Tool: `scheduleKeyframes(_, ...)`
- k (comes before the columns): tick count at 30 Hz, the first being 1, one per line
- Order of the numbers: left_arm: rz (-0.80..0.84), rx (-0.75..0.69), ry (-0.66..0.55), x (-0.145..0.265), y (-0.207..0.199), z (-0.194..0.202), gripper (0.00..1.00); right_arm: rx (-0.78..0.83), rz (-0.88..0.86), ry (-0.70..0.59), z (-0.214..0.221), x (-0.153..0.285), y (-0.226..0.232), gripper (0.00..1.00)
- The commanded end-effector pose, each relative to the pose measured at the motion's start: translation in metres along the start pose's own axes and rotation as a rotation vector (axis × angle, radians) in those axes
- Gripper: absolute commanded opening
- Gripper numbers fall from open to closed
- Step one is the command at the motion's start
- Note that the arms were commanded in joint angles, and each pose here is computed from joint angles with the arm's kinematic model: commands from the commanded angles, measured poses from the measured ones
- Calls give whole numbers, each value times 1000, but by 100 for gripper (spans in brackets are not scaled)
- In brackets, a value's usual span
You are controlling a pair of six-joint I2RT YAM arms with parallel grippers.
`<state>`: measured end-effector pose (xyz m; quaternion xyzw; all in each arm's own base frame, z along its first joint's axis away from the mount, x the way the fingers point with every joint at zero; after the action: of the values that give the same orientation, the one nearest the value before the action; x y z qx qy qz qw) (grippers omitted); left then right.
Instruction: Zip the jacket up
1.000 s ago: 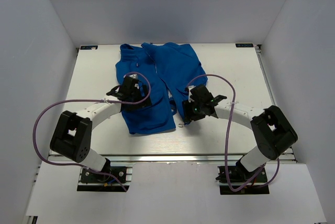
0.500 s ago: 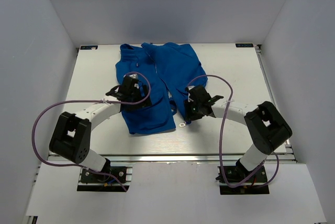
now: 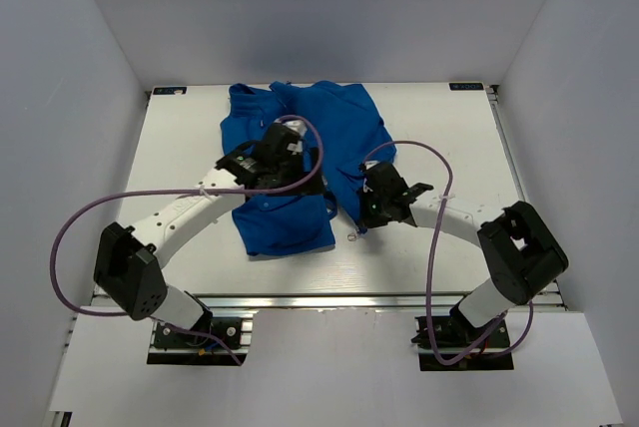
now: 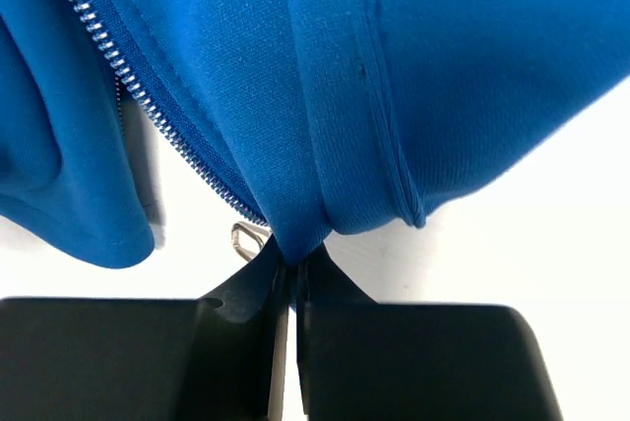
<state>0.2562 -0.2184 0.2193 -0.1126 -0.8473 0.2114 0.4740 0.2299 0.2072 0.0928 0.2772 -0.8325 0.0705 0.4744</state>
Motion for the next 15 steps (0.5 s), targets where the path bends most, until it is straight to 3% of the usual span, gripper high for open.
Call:
scheduleKeyframes(1,-109,-60,118,9,-21,43,98,-39,35,-27,-2,13,-2,0)
scheduleKeyframes(5,-170,1,206,-16,-33,71,98,-63,7,-67,-1,17,1,0)
scheduleKeyframes(9,-233,24,185,-35,-42,81,98,-95,-18,-74,4,19,4,0)
scheduleKeyframes(15,-365,89,154,-57,-42,88,81,-132,-29,-88,12,24,5,0)
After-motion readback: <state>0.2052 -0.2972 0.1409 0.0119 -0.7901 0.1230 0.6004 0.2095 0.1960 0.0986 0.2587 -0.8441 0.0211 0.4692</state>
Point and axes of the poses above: each gripper's point midway between its finger pads, its own x axis back along the fingers, its own y axis along the line the jaws close on, z = x × y, the point moved 7 cm from there along x, back along the fingers, and after that the axes turned 12 degrees about x, right-handed, at the moved point
